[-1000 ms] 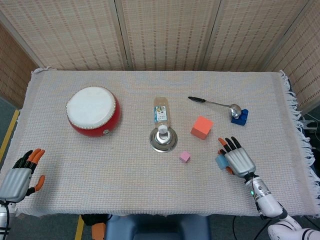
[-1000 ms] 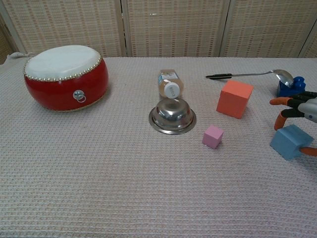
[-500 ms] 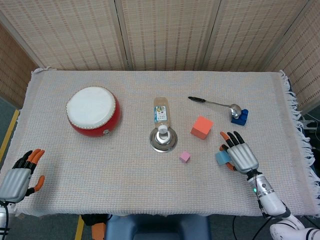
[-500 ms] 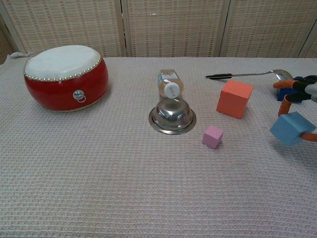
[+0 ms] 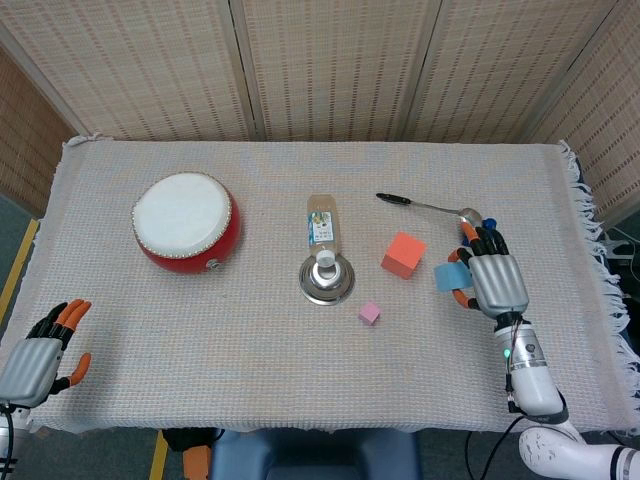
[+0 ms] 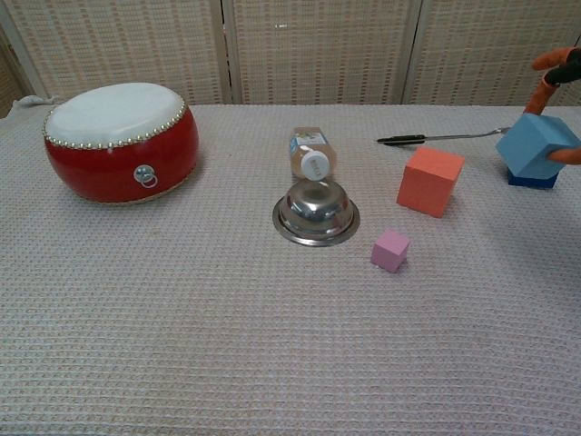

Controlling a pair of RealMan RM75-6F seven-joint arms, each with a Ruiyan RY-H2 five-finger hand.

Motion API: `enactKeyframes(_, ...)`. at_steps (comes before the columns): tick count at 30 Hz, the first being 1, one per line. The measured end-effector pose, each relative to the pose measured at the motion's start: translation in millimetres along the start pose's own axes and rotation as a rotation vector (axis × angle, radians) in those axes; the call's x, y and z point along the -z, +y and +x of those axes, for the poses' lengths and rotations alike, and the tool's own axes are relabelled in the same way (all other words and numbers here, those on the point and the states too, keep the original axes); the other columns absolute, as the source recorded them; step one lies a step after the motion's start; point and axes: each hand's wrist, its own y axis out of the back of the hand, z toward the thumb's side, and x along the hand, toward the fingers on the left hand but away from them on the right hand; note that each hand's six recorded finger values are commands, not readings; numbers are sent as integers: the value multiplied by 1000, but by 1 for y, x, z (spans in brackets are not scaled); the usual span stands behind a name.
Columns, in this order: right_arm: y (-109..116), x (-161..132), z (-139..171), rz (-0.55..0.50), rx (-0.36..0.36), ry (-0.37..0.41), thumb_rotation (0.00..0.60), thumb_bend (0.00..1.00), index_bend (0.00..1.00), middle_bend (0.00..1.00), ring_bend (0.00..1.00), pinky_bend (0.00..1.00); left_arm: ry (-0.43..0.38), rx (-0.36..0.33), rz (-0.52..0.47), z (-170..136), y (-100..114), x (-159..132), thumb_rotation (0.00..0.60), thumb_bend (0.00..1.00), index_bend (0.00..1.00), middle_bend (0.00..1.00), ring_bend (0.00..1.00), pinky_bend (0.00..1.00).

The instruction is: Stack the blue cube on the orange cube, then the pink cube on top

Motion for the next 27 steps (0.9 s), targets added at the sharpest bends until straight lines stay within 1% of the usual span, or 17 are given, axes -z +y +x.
enactKeyframes(3,13,-8,-13,31,18,-54,600,192,502,0,0,0,-12,7,-6,-2,0,-2,600,459,0,29,0,173)
enactKeyframes(5,23,-19,-24,48,44,-87,600,192,503,0,0,0,-19,10,-12,-2,0,-3,600,459,0,29,0,173)
enactKeyframes(8,35,-42,-39,28,77,-119,600,192,504,0,0,0,-26,14,-22,-3,1,-4,600,459,0,29,0,173)
enactKeyframes(11,40,-57,-52,15,103,-152,600,191,509,0,0,0,-33,15,-33,-4,2,-4,600,459,0,30,0,173)
enactKeyframes(16,32,-71,-68,33,92,-210,600,191,511,0,0,0,-40,16,-50,-5,4,-3,600,459,0,29,0,174)
enactKeyframes(19,23,-73,-72,32,76,-235,600,192,511,0,0,0,-41,17,-58,-6,5,-2,600,458,0,29,0,174)
enactKeyframes(23,8,-74,-77,15,47,-259,600,192,527,4,0,0,-46,23,-64,-6,5,-3,600,458,0,29,0,175)
enactKeyframes(27,-6,-78,-85,13,21,-267,600,192,514,6,0,0,-53,25,-68,-7,6,-4,600,459,0,30,0,175)
